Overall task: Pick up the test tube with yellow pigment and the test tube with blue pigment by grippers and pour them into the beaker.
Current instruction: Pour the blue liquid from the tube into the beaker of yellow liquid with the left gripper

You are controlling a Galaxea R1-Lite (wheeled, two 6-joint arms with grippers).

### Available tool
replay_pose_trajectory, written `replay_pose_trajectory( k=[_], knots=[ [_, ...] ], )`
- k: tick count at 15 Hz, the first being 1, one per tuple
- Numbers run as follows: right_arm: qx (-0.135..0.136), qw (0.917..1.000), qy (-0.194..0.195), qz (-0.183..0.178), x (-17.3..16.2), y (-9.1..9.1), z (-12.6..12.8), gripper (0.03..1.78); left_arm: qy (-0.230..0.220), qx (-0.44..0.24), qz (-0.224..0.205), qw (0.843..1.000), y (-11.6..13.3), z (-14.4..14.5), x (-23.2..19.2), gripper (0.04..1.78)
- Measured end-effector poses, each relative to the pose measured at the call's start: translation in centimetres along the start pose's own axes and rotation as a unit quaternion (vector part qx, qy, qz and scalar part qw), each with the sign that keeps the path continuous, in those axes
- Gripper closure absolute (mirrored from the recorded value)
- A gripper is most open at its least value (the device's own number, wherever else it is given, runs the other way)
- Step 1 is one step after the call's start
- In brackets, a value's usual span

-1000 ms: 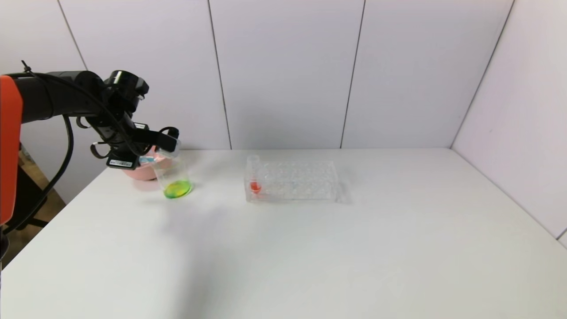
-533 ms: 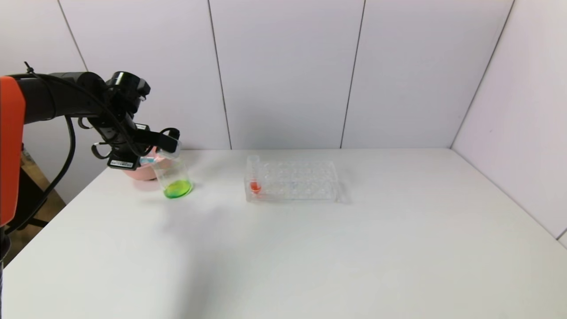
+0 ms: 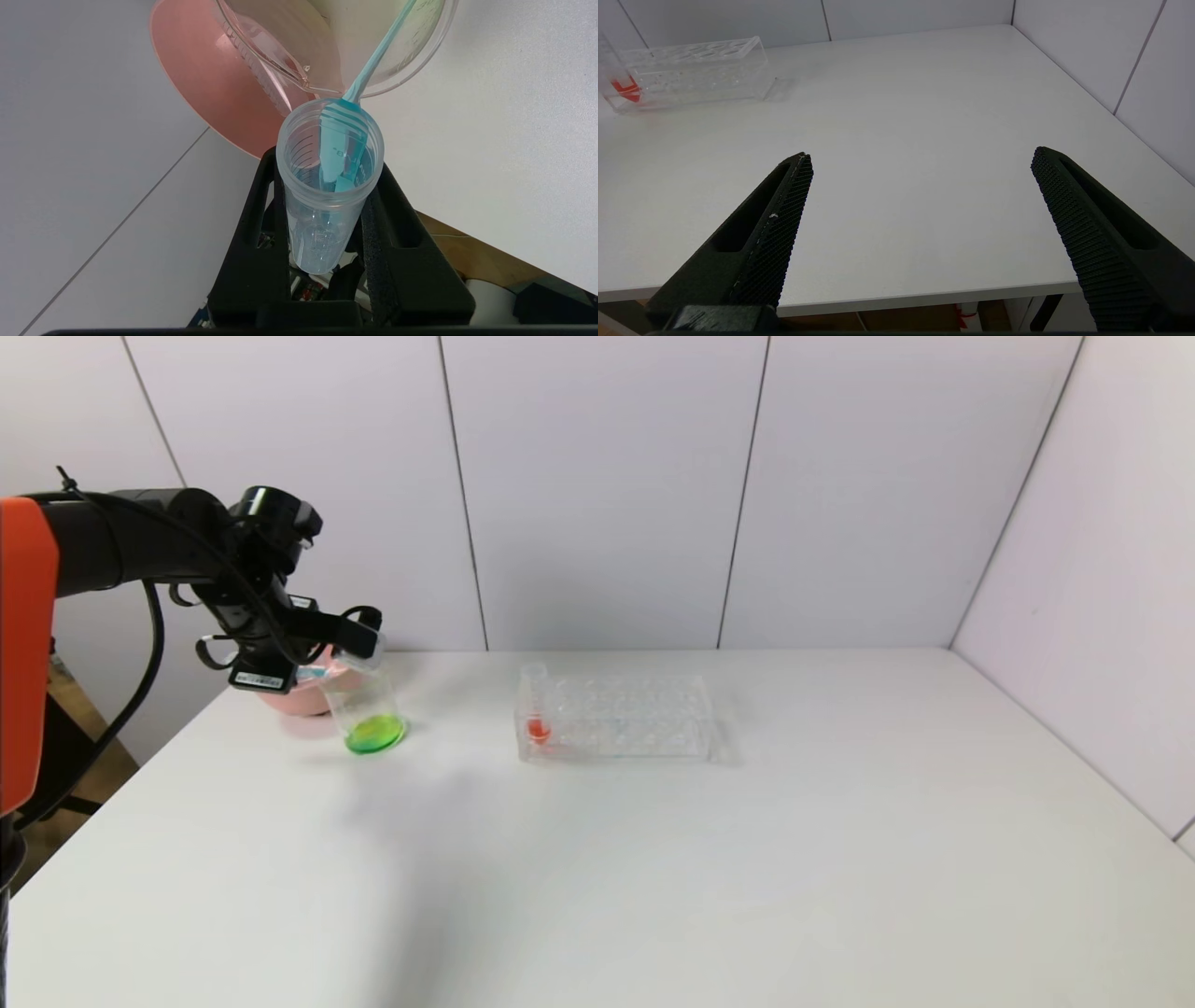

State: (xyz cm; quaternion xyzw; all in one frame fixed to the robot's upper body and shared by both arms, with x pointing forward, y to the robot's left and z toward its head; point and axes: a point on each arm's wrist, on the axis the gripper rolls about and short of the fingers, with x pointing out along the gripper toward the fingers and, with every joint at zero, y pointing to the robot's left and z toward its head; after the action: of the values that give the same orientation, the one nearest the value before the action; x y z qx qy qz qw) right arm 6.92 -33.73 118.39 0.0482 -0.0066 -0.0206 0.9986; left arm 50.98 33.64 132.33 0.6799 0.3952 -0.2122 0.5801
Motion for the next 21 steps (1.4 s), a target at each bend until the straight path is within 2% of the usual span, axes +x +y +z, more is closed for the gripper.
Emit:
replay_pose_trajectory(
  k=[21],
  knots=[
    [0.0, 1.0, 0.0, 0.0, 0.0, 0.0, 0.0, 0.1, 0.016, 0.004, 0.003, 1.0, 0.05, 0.42, -0.12, 1.36]
  ],
)
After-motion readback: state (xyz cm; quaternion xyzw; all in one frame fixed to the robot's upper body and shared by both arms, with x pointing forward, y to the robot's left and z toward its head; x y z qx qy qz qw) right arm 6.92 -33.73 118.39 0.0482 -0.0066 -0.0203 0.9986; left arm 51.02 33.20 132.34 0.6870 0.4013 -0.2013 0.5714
